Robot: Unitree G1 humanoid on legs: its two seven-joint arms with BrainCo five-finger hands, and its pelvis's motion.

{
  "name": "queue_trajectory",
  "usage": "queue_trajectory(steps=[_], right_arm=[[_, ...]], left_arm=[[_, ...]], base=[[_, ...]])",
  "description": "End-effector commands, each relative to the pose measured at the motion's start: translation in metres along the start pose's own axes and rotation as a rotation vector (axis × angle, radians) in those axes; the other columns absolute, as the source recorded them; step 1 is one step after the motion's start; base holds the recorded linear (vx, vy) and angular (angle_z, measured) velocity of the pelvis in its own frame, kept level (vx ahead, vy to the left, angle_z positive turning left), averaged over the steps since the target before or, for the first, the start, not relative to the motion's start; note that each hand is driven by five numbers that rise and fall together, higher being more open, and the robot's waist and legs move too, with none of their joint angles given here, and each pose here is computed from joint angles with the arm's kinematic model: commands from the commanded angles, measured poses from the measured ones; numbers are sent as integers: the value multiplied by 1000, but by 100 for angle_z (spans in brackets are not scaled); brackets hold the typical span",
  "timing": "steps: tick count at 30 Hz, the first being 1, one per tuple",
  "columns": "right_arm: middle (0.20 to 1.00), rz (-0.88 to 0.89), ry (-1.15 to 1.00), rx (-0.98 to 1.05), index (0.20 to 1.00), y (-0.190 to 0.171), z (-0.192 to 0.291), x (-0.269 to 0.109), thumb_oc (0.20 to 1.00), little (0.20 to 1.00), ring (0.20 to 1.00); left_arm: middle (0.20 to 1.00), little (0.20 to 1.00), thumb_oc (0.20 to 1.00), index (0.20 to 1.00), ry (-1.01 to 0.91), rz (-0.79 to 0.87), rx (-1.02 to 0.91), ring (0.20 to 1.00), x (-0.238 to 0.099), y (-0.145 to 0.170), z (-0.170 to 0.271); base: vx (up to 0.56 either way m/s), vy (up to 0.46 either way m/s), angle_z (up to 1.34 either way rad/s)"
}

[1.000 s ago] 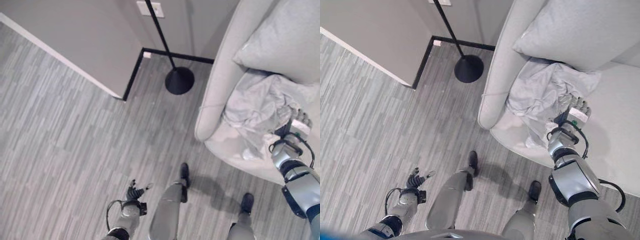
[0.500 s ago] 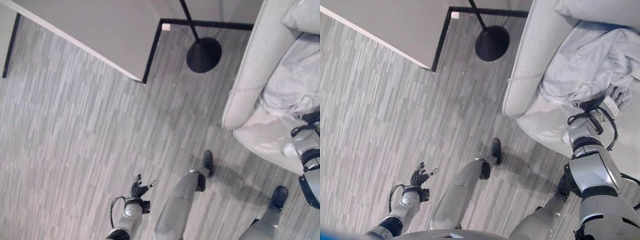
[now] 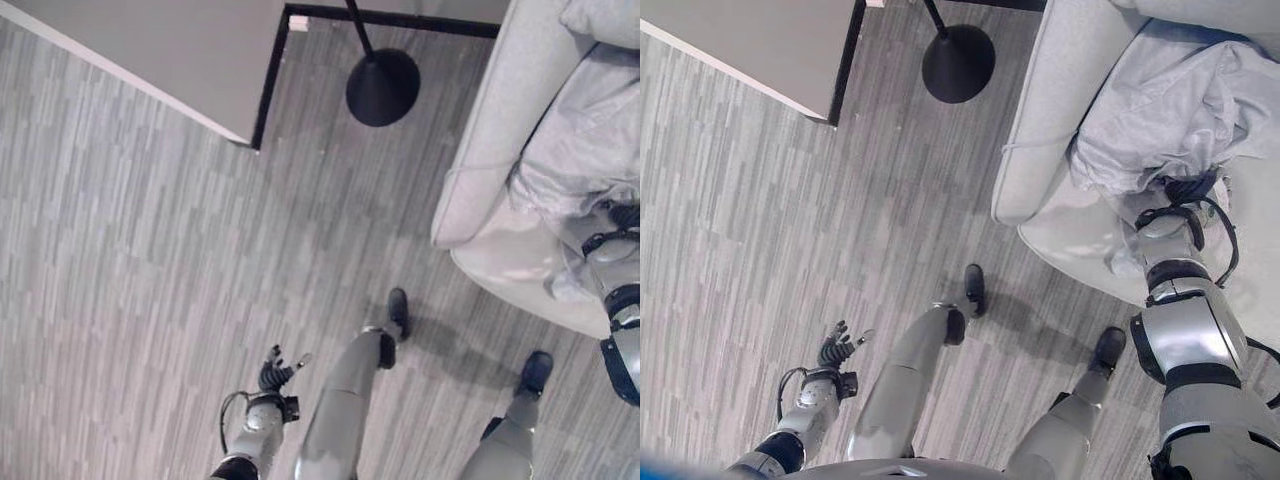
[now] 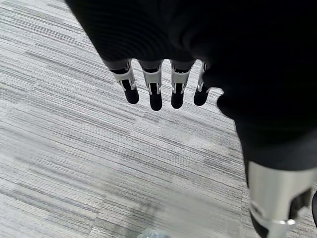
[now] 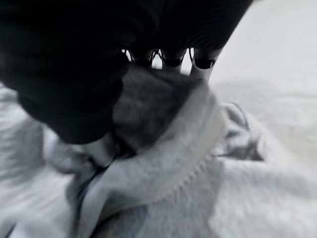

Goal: Hang the clothes on the sofa on the clothes rack.

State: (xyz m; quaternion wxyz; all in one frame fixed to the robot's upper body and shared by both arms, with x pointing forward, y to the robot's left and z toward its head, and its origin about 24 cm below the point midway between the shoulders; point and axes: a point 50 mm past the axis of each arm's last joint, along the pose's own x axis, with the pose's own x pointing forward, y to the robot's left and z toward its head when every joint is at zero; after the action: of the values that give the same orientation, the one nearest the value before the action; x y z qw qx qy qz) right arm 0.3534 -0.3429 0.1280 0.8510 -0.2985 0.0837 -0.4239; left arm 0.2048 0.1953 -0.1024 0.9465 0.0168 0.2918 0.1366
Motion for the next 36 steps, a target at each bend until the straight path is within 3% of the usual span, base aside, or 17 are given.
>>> queue_trajectory(steps=[1,10,16,26,36], right_arm=[[200,188,195,142,200,49,-48,-41,200,200,200],[200,238,465,572,200,85,-99,-108,200,200,200],[200,181,351,876,200,71,-69,-106,200,200,200],[200,168,-43,896,200,24,-6,-83,200,200,200],[200,108,-359,803,200,-26,43,-62,200,200,200]], left_arm=[[1000,1000,1000,1000,65,141,24,1000,-2,35,-15],[1000,1000,1000,1000,199,207,63,1000,-8,39,-41],[1000,1000,1000,1000,152,155,192,1000,-10,35,-36],[1000,1000,1000,1000,-111,-2,306,1000,-4,30,20],[1000,1000,1000,1000,-207,-105,320,1000,-6,16,41]], base=[[-33,-84,-5],[-18,-90,-6],[-13,-62,1],[11,-94,-1],[15,-46,-5]])
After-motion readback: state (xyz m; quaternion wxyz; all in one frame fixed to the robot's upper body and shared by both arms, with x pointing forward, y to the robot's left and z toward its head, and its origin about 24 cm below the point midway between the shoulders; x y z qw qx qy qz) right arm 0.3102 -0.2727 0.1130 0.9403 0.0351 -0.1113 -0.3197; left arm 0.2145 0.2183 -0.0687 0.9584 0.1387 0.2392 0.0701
